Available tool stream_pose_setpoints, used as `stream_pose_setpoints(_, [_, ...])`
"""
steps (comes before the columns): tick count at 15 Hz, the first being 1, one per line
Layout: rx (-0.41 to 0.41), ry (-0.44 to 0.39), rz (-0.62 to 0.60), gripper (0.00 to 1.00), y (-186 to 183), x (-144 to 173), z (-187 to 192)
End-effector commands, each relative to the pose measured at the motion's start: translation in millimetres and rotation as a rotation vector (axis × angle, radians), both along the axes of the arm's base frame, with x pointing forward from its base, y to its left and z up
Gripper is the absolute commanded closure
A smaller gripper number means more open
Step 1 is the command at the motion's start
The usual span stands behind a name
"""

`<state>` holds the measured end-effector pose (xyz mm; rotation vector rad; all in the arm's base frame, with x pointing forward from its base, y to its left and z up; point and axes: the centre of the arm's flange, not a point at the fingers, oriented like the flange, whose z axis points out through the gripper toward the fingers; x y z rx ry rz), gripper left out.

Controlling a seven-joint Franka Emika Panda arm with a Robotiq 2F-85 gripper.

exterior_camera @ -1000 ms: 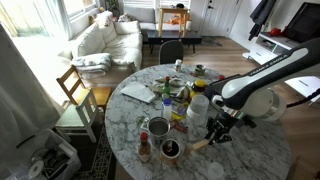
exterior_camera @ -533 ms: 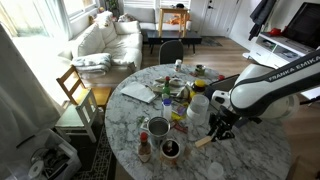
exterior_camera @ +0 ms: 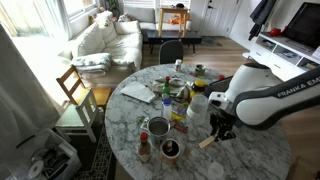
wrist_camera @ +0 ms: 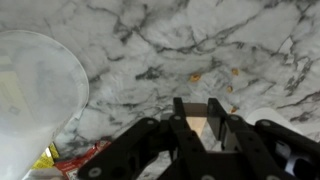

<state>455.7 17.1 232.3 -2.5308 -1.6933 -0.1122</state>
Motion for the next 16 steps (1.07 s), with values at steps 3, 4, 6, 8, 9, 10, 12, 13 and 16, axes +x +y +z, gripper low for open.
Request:
stream_pose_setpoints(3, [-0.268,0.078,0.045,0.93,29,10,16])
stream_pose_setpoints(4, [-0.302,0.067,0.055,0.93,34,12,21])
stream_pose_setpoints(6, [-0.366,0.053,0.074,0.93,41,17,33])
stream_pose_setpoints(8, [-0.423,0.062,0.088,0.93,51,20,41])
stream_pose_setpoints(9, [-0.459,0.088,0.095,0.93,56,22,40])
stream_pose_setpoints(10, [-0.488,0.116,0.108,0.93,60,23,38])
stream_pose_setpoints(12, [-0.531,0.152,0.122,0.93,65,25,30])
stream_pose_setpoints(13, [-0.524,0.13,0.133,0.93,67,27,28])
stream_pose_setpoints(16, [-0.49,0.127,0.134,0.71,69,21,35])
